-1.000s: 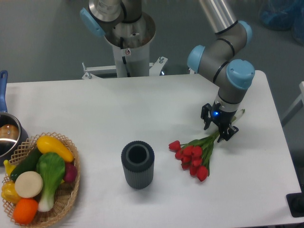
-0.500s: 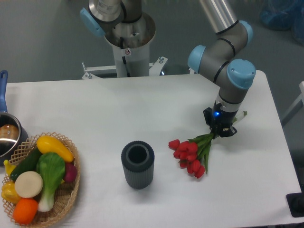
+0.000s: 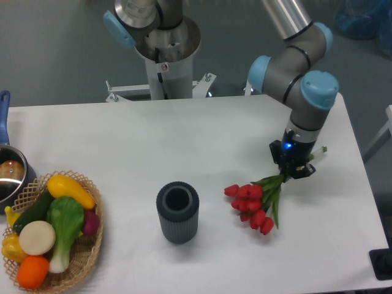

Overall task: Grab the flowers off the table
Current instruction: 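Lift the gripped tulip bunch up off the table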

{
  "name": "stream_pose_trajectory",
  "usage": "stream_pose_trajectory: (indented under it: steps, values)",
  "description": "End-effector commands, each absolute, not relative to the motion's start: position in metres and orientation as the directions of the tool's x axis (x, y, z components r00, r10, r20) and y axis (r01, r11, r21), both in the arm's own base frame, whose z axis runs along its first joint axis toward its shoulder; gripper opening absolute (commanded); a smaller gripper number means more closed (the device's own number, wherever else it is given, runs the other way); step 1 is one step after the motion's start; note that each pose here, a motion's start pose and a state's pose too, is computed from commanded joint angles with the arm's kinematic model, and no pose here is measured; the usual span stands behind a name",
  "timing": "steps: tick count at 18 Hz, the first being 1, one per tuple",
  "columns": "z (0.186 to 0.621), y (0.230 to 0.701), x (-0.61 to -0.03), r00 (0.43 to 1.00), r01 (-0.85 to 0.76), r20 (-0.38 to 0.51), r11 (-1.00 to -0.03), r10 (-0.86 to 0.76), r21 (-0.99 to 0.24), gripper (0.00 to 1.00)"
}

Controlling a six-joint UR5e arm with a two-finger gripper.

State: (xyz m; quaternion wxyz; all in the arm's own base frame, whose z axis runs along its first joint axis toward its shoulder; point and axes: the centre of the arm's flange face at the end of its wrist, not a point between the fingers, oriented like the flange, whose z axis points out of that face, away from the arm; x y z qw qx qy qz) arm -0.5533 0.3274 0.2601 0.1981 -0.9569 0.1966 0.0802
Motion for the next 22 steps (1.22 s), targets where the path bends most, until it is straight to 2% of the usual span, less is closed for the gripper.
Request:
stream_pose_trajectory:
  steps: [3, 7, 11, 14, 22]
  values:
    - [0.315, 0.335, -0.555, 0.943, -0.320, -0.259, -0.788, -0.210, -0.525, 0.04]
    - [0.363, 0.352, -0.555, 0.962, -0.253, -0.248, -0.732, -0.117, -0.633, 0.04]
    - [0.415, 0.371, -0.554, 0.986, -0.153, -0.161, -0.585, -0.039, -0.796, 0.04]
    - [0.443, 0.377, -0.542, 0.989, -0.145, -0.134, -0.485, -0.058, -0.863, 0.04]
    - [0.473, 0.379, -0.517, 0.994, -0.110, -0.103, -0.457, -0.041, -0.883, 0.04]
